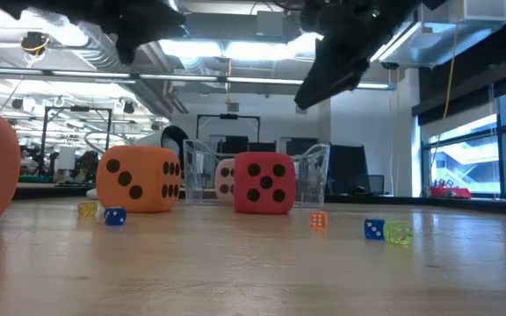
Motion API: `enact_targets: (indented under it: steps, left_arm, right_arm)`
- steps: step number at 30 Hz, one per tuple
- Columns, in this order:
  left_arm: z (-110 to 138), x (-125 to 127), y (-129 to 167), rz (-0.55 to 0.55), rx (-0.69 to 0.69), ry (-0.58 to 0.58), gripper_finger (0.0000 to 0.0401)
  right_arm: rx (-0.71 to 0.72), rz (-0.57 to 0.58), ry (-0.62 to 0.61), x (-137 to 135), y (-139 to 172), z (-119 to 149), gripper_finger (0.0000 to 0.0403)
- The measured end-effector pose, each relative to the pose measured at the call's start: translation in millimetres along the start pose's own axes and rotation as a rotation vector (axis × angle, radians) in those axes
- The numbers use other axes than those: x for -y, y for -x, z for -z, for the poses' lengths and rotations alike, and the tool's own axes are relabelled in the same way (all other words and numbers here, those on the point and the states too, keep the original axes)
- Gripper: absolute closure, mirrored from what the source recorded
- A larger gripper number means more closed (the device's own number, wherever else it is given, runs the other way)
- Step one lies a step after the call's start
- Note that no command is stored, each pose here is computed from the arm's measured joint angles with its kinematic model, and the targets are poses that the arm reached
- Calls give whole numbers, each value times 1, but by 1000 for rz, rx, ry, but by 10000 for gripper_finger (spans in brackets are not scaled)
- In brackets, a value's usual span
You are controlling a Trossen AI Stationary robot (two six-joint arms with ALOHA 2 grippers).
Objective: Pick & Place Dice
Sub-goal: Put the large red die into the transparent bin
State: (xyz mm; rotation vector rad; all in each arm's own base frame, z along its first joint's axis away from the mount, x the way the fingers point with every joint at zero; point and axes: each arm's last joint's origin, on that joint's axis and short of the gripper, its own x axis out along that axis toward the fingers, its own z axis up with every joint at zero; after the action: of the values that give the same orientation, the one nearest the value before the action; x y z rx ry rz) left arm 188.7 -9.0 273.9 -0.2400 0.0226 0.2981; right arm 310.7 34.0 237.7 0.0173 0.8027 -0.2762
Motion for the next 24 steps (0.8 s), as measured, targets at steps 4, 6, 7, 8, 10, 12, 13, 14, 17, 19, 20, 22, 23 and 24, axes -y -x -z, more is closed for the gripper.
enact_targets:
  steps: [4, 6, 7, 8, 10, 12, 13, 14, 17, 19, 20, 22, 23, 24]
  left_arm:
    - [-11, 5, -12, -21, -43, -19, 313]
    - [-14, 5, -18, -32, -64, -33, 313]
    - [-15, 4, -20, -32, -72, -35, 313]
    - [-15, 3, -23, -34, -76, -35, 313]
    - [-14, -2, -27, -35, -89, -34, 313]
    - [-13, -8, -30, -36, -109, -23, 313]
    - [-12, -12, -32, -38, -125, -9, 313]
    - [-12, -16, -34, -40, -140, 9, 313]
    - [-9, -28, -39, -45, -184, 69, 313]
    - [-7, -35, -43, -39, -207, 121, 313]
    - [-6, -38, -44, -30, -225, 152, 313]
    - [-3, -43, -48, -12, -260, 218, 313]
    - [-1, -45, -50, -5, -283, 251, 313]
    - [2, -47, -52, -8, -303, 284, 313]
  right_arm:
    - [-5, 74, 12, -1, -2, 9, 222]
    - [-18, 114, 14, 0, -4, 14, 222]
    - [-28, 128, 13, 1, -4, 16, 222]
    - [-39, 140, 12, 1, -4, 18, 222]
    - [-53, 164, 1, 3, -4, 20, 222]
    - [-60, 182, -7, 3, -4, 21, 222]
    - [-61, 191, -12, 4, -3, 21, 222]
    - [-64, 198, -16, 5, -2, 22, 222]
    - [-67, 204, -24, 8, -1, 21, 222]
    - [-58, 202, -40, 10, 0, 20, 222]
    - [-61, 204, -53, 12, 1, 20, 222]
    - [-47, 208, -82, 17, 4, 17, 222]
    - [-42, 212, -101, 19, 7, 16, 222]
    - [-35, 216, -117, 23, 10, 15, 222]
